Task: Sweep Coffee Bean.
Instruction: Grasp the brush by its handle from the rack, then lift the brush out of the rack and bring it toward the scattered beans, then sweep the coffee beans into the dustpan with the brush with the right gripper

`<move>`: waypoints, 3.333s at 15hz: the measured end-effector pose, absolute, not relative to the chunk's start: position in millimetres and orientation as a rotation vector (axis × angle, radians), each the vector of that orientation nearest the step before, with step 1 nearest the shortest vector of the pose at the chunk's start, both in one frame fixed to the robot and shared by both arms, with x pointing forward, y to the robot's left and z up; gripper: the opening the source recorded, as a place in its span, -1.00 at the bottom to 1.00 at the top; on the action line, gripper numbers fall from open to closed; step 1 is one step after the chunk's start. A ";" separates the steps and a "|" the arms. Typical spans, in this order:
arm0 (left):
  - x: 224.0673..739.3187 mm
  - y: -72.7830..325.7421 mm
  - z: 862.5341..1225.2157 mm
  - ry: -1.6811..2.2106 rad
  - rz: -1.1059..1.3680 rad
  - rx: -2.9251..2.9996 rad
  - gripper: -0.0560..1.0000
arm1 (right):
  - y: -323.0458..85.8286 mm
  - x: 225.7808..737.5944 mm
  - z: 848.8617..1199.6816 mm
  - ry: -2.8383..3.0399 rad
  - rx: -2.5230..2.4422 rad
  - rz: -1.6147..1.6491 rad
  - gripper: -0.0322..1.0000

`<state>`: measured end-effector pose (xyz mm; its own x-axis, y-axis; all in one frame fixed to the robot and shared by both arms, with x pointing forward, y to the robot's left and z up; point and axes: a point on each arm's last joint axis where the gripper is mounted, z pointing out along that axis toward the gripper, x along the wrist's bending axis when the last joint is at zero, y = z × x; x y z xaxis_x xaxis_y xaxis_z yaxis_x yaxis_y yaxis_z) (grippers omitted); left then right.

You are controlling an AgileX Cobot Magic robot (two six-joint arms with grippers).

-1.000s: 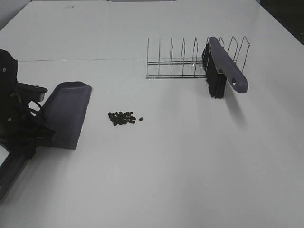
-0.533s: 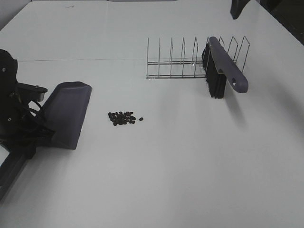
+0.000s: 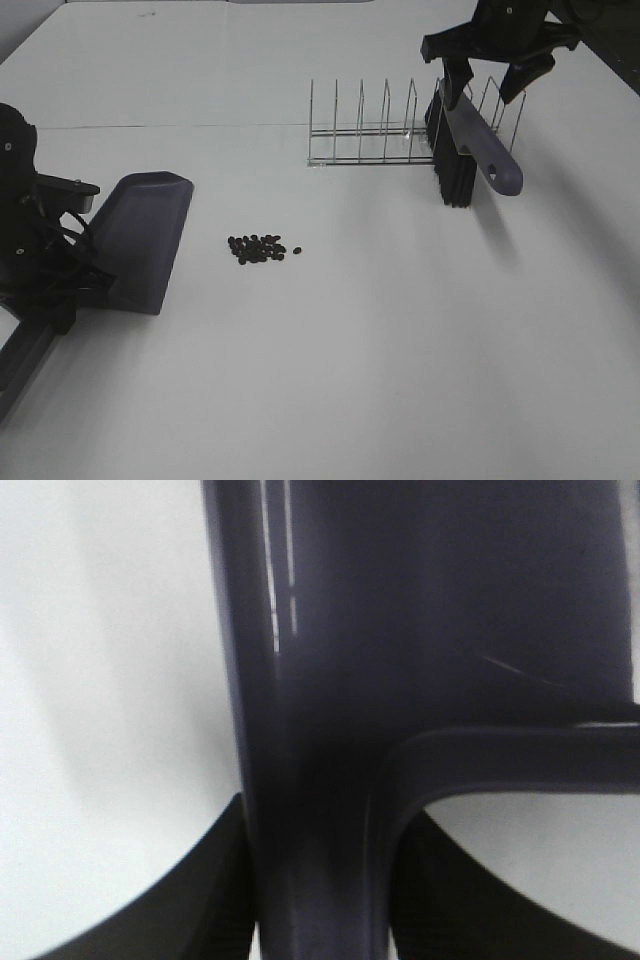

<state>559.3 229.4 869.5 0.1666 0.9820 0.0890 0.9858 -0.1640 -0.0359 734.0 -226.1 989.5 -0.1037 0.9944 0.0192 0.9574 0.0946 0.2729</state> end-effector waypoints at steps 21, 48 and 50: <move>549.8 218.3 871.4 -1.810 -0.112 -2.311 -0.27 | -237.7 736.8 997.9 2.129 2.050 0.411 -0.22; 567.4 194.0 880.4 -1.728 -0.226 -2.224 -0.27 | -56.4 610.7 915.8 2.424 1.392 -0.187 -0.22; 571.0 207.8 880.4 -1.738 -0.202 -2.209 -0.27 | -56.2 610.9 915.8 2.424 1.391 -0.183 -0.22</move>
<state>571.0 207.8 880.4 0.2488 0.9191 0.3056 0.9646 -0.2068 -0.1636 610.9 -56.2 915.8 -0.4633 0.8132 -0.3523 0.8568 0.5126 0.0564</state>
